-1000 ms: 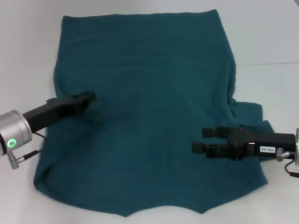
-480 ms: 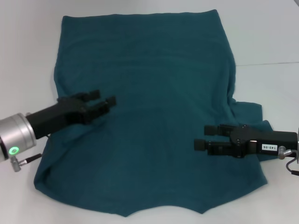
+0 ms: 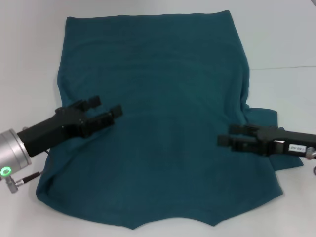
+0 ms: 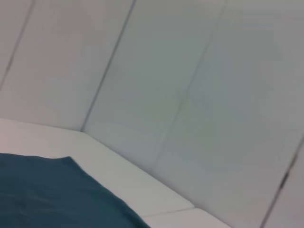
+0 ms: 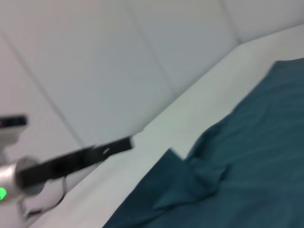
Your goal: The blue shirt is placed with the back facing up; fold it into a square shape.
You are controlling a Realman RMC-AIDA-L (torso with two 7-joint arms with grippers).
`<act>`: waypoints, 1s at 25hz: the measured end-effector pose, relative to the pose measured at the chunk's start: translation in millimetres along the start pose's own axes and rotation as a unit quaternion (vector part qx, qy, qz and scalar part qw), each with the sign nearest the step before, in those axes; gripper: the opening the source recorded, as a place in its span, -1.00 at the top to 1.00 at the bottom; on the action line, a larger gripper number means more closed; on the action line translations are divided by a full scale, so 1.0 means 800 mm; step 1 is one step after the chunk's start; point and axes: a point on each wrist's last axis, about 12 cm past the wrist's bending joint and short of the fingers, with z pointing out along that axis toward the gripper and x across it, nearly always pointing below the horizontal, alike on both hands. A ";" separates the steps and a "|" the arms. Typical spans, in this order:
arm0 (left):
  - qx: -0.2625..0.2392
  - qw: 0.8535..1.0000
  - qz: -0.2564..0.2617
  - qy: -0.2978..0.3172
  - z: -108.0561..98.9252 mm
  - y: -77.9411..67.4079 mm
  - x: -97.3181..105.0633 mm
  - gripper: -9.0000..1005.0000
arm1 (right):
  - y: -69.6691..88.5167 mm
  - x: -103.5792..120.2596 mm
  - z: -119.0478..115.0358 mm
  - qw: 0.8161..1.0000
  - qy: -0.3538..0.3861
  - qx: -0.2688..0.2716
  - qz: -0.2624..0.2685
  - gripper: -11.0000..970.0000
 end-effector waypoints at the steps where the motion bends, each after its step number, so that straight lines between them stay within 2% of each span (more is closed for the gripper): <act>1: 0.007 1.000 0.001 0.001 0.000 -0.003 0.003 -0.69 | -0.003 0.000 -0.004 1.000 -0.003 0.008 0.008 -0.89; 9: 0.026 1.000 -0.005 0.007 0.003 -0.010 0.016 -0.78 | -0.028 -0.005 -0.030 0.993 0.004 0.085 0.080 -0.89; 17: 0.053 0.998 -0.006 0.025 0.013 -0.018 0.017 -0.77 | -0.059 -0.023 -0.071 0.971 -0.001 0.177 0.162 -0.89; 25: 0.055 0.998 -0.002 0.030 0.014 -0.019 0.018 -0.77 | -0.071 -0.019 -0.076 0.956 0.020 0.220 0.195 -0.88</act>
